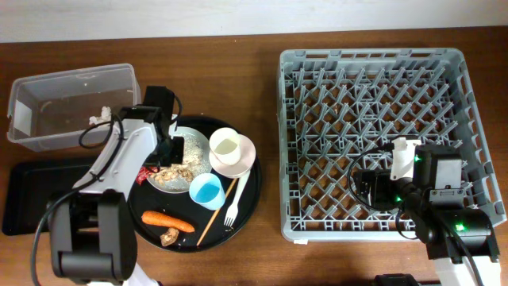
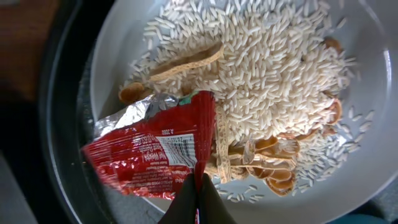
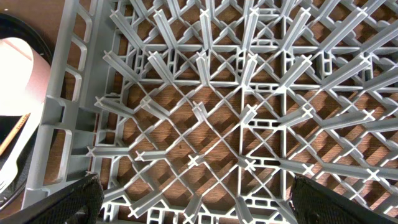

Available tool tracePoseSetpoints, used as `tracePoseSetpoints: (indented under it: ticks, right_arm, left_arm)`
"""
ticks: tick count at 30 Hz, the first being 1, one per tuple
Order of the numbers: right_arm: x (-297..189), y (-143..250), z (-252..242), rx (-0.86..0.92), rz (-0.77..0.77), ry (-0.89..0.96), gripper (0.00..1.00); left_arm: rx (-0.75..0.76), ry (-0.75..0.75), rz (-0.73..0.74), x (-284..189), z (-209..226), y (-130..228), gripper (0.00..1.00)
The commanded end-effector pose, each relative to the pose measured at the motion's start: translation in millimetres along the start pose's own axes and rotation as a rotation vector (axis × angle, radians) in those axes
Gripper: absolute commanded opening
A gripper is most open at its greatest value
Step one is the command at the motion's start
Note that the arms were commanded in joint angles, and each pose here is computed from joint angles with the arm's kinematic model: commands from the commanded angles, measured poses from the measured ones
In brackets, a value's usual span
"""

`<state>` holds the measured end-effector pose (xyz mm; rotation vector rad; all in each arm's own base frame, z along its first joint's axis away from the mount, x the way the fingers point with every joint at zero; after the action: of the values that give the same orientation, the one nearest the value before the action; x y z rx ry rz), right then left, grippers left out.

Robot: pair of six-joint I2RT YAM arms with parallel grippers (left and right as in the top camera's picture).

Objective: Sort waste into correct bins and load items into the dishwasher rack
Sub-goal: 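Grasp the red snack wrapper on the plate with the left gripper, then carry the red wrapper to the clear bin and release it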

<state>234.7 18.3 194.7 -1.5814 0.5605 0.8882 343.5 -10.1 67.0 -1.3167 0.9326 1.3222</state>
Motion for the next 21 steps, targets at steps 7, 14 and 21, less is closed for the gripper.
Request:
tracePoseSetpoints:
  ticks: [7,14,21]
  right_arm:
    - [-4,-6,0,0.004,-0.019,0.002,0.99]
    - [-4,-6,0,0.004,-0.019,0.002,0.99]
    - [-4,-6,0,0.004,-0.019,0.002,0.99]
  left_arm:
    - [-0.033,0.051,-0.216,-75,8,-15,0.01]
    - [-0.1,0.112,-0.455,-133,20,-42,0.0]
    - [-0.317,0.108,-0.771,-172,90,-110,0.0]
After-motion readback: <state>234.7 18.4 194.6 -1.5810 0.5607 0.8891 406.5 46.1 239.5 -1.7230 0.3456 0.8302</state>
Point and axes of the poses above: each gripper's point midway between its finger pads, its own x axis out along the fingers, its own z axis along the line the jaws close on, y = z × x, the point moved 1 cm from there along -x, back along the fingers, and after that the axes turned 14 degrees about -x, right-handed, at the moved point
